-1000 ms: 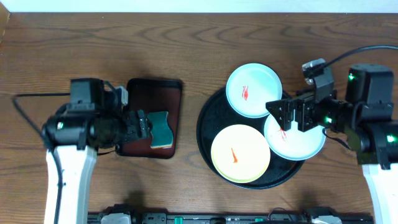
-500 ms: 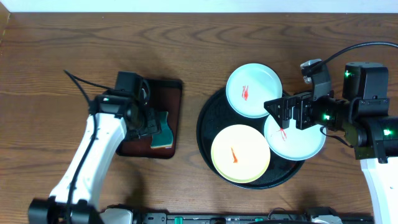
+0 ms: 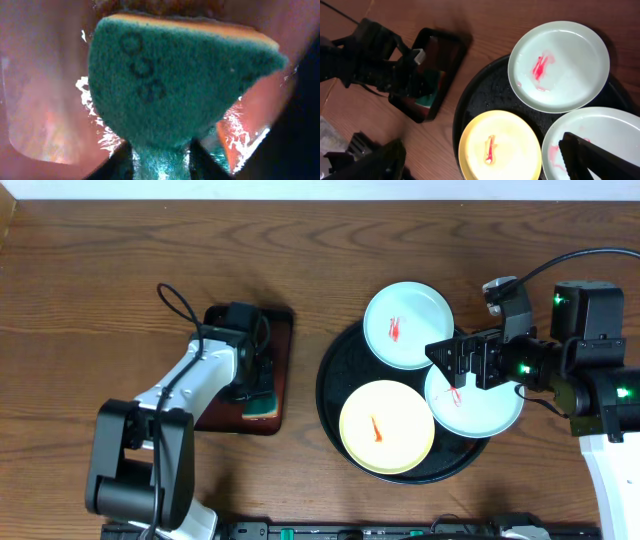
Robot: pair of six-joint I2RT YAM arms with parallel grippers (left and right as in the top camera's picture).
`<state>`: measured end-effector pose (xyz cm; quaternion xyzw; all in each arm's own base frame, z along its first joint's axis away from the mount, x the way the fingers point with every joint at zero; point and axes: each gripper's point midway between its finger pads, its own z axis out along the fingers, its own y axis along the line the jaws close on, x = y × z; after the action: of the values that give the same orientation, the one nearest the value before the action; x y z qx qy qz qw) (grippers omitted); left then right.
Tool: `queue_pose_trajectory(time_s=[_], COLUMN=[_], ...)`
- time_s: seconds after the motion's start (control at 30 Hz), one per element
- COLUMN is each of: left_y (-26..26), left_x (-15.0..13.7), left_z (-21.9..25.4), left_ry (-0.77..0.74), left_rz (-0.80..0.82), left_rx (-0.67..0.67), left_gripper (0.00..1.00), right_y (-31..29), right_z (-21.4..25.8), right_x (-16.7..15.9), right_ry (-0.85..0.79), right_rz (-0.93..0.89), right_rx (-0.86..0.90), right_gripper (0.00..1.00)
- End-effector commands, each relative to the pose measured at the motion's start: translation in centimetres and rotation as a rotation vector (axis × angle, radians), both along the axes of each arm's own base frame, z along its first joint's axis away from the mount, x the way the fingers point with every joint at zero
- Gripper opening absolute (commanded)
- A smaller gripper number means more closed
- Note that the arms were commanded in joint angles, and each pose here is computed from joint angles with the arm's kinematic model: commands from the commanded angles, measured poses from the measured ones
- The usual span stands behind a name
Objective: Clean dirty plates on tray and stack at the side
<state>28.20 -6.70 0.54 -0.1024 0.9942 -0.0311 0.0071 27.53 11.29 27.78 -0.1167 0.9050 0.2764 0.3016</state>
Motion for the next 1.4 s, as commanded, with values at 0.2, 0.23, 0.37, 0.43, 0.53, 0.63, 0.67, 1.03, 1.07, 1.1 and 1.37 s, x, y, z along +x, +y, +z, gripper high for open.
queue_pose_trajectory(time_s=[0.2, 0.23, 0.37, 0.43, 0.53, 0.63, 0.67, 1.03, 1.07, 1.1, 1.37], left_y=[1.1, 1.1, 0.8, 0.8, 0.9, 1.2, 1.3, 2.3, 2.3, 2.3, 2.0], left_x=[-0.6, -0.2, 1.5, 1.9, 1.8, 0.6, 0.0, -5.4, -5.5, -5.5, -3.9], left_z=[0.1, 1.0, 5.1, 6.5, 7.6, 7.4, 7.0, -0.2, -0.7, -1.2, -0.4], left_ry=[0.070, 0.058, -0.040, -0.093, -0.123, -0.075, -0.051, 0.058, 0.051, 0.039, -0.010], left_rz=[0.000, 0.000, 0.005, 0.001, -0.027, -0.027, -0.027, 0.015, 0.016, 0.016, 0.017], left_rx=[0.062, 0.061, 0.041, 0.033, 0.036, 0.048, 0.052, 0.071, 0.069, 0.067, 0.057], left_gripper=[0.08, 0.07, 0.32, 0.45, 0.56, 0.59, 0.59, 0.58, 0.58, 0.58, 0.08], right_y=[-0.1, -0.1, -0.1, -0.1, -0.1, -0.1, -0.1, -0.1, -0.1, -0.1, -0.1], right_z=[0.6, 0.6, 0.6, 0.6, 0.6, 0.6, 0.6, 0.6, 0.6, 0.6, 0.6], right_x=[0.2, 0.2, 0.2, 0.2, 0.2, 0.2, 0.2, 0.2, 0.2, 0.2, 0.2], right_ry=[-0.007, -0.007, -0.007, -0.007, -0.007, -0.007, -0.006, -0.007, -0.007, -0.007, -0.007], right_rz=[-0.012, -0.012, -0.012, -0.012, -0.012, -0.012, -0.012, -0.012, -0.012, -0.012, -0.012], right_rx=[0.011, 0.011, 0.011, 0.011, 0.011, 0.011, 0.011, 0.011, 0.011, 0.011, 0.011], right_gripper=[0.94, 0.94, 0.94, 0.94, 0.94, 0.94, 0.94, 0.94, 0.94, 0.94, 0.94])
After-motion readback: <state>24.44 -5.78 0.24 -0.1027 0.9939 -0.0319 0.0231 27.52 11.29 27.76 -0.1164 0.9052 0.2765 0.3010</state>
